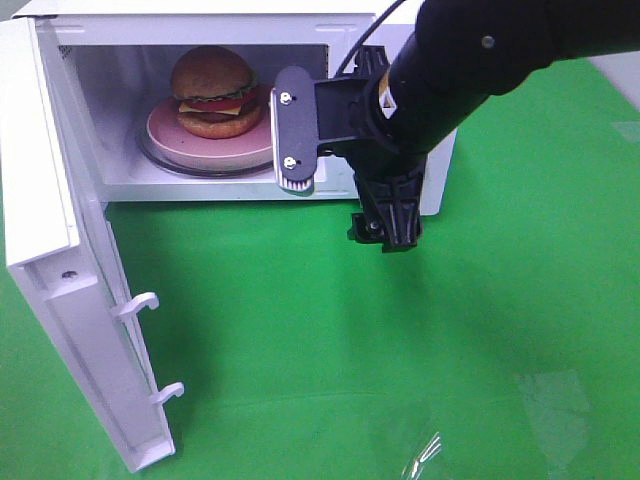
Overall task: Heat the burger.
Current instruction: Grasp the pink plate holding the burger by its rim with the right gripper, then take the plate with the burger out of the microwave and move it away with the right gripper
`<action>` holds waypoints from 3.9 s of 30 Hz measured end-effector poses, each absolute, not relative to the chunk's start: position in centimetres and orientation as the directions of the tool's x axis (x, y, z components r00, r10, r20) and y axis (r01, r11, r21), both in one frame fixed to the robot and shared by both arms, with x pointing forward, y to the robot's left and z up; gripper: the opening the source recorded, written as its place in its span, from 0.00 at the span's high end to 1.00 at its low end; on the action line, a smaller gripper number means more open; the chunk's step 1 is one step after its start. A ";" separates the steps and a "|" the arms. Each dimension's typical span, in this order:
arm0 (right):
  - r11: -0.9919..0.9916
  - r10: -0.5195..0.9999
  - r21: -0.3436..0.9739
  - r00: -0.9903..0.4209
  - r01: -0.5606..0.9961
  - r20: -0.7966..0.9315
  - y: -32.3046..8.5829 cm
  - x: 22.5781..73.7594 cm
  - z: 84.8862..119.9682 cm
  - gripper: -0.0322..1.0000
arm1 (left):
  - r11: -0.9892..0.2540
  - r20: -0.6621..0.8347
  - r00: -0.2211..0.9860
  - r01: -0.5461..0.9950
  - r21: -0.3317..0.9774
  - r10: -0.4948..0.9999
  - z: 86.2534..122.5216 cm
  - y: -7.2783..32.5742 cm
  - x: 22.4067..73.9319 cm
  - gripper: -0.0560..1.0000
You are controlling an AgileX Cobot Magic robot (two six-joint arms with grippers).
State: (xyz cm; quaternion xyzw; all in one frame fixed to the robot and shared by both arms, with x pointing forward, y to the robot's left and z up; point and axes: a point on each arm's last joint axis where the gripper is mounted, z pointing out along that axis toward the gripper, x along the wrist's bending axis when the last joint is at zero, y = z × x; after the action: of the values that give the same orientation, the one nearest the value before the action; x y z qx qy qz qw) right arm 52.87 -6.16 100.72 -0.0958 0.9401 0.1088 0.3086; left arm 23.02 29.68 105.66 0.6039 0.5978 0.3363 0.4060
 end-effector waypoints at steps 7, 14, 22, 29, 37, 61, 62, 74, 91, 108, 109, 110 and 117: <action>0.936 -0.109 0.187 -0.753 -0.297 -0.649 -3.7 54.7 100.2 0.04 | 0.044 -0.079 0.059 0.449 0.892 0.995 105.7 29.7 23.0 0.03; 0.922 -0.105 0.212 -0.736 -0.324 -0.669 -2.2 56.0 98.8 0.05 | 0.044 -0.079 0.059 0.449 0.892 0.995 105.7 29.7 23.0 0.03; 0.913 -0.127 0.204 -0.722 -0.352 -0.680 -0.9 57.3 96.9 0.06 | 0.044 -0.079 0.059 0.449 0.892 0.995 105.7 29.7 23.0 0.03; 0.911 -0.127 0.201 -0.709 -0.361 -0.694 1.0 59.4 95.7 0.07 | 0.044 -0.079 0.059 0.449 0.892 0.995 105.7 29.7 23.0 0.03; 0.910 -0.135 0.191 -0.698 -0.368 -0.703 2.6 61.2 94.0 0.09 | 0.044 -0.079 0.059 0.449 0.892 0.995 105.7 29.7 23.0 0.03; 0.915 -0.058 0.258 -0.736 -0.309 -0.675 4.2 64.9 89.7 0.17 | 0.044 -0.079 0.059 0.449 0.892 0.995 105.7 29.7 23.0 0.03; 0.916 -0.062 0.256 -0.739 -0.309 -0.670 4.0 65.0 89.4 0.22 | 0.044 -0.079 0.059 0.449 0.892 0.995 105.7 29.7 23.0 0.03; 0.899 -0.006 0.320 -0.742 -0.297 -0.671 4.4 65.1 90.0 0.78 | 0.044 -0.079 0.059 0.449 0.892 0.995 105.7 29.7 23.0 0.03; 0.906 -0.091 0.271 -0.778 -0.324 -0.622 4.0 64.4 91.0 0.88 | 0.044 -0.079 0.059 0.449 0.892 0.995 105.7 29.7 23.0 0.03; 0.884 -0.180 0.228 -0.747 -0.408 -0.640 2.4 62.3 91.6 0.88 | 0.044 -0.079 0.059 0.449 0.892 0.995 105.7 29.7 23.0 0.03; 0.881 -0.184 0.225 -0.740 -0.416 -0.647 2.2 62.0 91.6 0.88 | 0.044 -0.079 0.059 0.449 0.892 0.995 105.7 29.7 23.0 0.03; 0.874 -0.204 0.210 -0.723 -0.438 -0.660 1.7 61.5 91.4 0.88 | 0.044 -0.079 0.059 0.449 0.892 0.995 105.7 29.7 23.0 0.03; 0.847 -0.291 0.144 -0.673 -0.511 -0.680 0.2 59.6 91.6 0.87 | 0.044 -0.079 0.059 0.449 0.892 0.995 105.7 29.7 23.0 0.03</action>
State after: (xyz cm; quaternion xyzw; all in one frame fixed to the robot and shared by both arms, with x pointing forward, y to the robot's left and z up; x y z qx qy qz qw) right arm 59.65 0.22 91.56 -0.2229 0.9000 0.1635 0.3371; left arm 23.02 29.68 105.66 0.6039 0.5978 0.3363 0.4060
